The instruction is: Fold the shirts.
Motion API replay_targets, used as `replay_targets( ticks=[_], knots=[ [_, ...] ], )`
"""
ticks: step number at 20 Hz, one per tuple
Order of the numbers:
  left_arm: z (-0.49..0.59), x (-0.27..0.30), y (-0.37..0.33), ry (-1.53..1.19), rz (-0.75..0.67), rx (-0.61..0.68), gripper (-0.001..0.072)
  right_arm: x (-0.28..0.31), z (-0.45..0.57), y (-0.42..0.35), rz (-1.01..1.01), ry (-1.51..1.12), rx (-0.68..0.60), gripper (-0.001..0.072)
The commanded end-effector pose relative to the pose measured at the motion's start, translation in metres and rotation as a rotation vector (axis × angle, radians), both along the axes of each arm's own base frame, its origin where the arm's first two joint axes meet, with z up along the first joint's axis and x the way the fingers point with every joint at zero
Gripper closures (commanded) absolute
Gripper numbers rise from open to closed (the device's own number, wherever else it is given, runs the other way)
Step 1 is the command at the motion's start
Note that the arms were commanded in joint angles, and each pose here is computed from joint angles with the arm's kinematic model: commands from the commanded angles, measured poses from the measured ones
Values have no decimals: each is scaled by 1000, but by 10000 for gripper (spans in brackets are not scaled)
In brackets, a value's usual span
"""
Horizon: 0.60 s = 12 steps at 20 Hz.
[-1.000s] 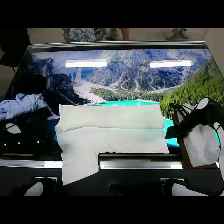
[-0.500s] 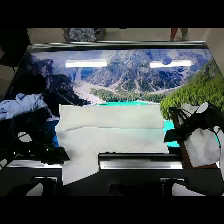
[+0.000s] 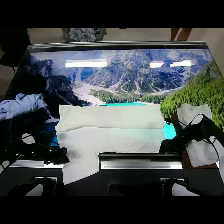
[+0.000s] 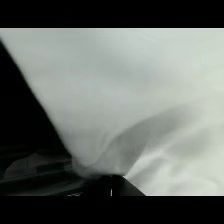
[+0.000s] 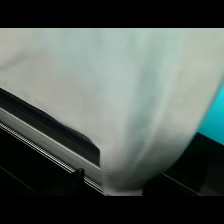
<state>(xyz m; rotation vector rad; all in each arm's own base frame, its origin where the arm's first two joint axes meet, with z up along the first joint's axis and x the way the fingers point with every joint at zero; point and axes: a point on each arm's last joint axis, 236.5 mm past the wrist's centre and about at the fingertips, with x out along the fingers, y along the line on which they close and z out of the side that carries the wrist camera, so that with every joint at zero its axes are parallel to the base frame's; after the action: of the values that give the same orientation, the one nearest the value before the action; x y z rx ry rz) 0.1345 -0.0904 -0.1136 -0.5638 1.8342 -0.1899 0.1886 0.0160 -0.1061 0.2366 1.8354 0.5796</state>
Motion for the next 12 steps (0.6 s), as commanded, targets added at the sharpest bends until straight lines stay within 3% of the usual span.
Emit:
replay_targets(
  ticks=[1,2,7,12],
  knots=[
    [-3,10,5,-44,5,27,682,27,-23,-6,-86,-123,-67,438],
    [-3,13,6,-55,4,29,682,29,-24,-7,-87,-129,-71,661],
    [21,52,11,-205,-20,47,684,43,-8,-12,-48,-225,-82,658],
    [94,125,19,-485,-5,81,687,100,47,-24,-46,-435,-116,660]
  ],
)
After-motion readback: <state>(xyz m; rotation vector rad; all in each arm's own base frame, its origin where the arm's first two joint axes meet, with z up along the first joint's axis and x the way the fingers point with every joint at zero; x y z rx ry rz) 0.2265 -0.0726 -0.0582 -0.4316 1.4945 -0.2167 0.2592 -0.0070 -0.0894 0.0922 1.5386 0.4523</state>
